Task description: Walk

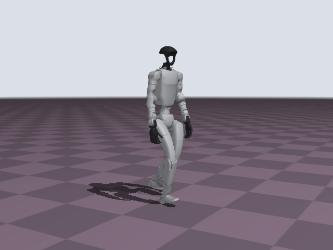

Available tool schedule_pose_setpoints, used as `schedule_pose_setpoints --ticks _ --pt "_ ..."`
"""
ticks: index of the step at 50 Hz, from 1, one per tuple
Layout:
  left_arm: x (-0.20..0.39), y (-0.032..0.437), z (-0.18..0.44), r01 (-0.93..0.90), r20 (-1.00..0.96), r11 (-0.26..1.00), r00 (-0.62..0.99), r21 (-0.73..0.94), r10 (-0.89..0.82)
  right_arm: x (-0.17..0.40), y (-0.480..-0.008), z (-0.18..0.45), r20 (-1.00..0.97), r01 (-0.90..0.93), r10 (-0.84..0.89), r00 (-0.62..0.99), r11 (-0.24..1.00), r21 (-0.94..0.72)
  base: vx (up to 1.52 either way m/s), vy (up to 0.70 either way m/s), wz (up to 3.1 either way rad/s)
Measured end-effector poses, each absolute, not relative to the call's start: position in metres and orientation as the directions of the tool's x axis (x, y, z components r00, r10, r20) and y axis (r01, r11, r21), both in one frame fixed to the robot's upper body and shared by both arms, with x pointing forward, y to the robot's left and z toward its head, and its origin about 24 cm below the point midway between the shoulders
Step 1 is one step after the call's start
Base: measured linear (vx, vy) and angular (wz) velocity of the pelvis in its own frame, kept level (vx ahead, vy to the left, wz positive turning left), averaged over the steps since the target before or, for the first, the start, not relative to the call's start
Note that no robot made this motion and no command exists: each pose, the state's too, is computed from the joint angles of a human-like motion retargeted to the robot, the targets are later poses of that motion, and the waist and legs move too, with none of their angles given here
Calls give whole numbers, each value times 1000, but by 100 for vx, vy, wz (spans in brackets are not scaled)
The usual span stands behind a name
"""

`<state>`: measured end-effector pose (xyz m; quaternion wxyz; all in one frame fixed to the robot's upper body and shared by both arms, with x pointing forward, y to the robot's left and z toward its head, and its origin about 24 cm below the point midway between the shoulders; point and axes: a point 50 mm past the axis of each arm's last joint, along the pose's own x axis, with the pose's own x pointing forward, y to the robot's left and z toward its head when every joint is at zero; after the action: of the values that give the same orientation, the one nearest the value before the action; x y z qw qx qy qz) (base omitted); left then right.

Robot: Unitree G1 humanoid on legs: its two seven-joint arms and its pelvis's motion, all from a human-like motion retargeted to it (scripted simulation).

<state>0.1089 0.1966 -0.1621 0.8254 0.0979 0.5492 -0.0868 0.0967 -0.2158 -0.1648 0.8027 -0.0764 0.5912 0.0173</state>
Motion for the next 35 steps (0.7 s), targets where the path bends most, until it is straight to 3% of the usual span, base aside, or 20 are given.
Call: schedule_pose_setpoints --ticks 9,23,35 --pt "106 204 -163 165 -935 985 354 49 -13 108 -217 -162 -939 -155 -76 336 979 -134 35 -10 12" --pt "205 197 -118 120 -744 987 668 103 -4 161 -223 -141 -875 -255 -83 478 939 -228 32 -6 11" --pt "165 201 -142 162 -851 981 525 106 5 139 -203 -153 -901 -298 -3 434 943 -146 24 5 0"
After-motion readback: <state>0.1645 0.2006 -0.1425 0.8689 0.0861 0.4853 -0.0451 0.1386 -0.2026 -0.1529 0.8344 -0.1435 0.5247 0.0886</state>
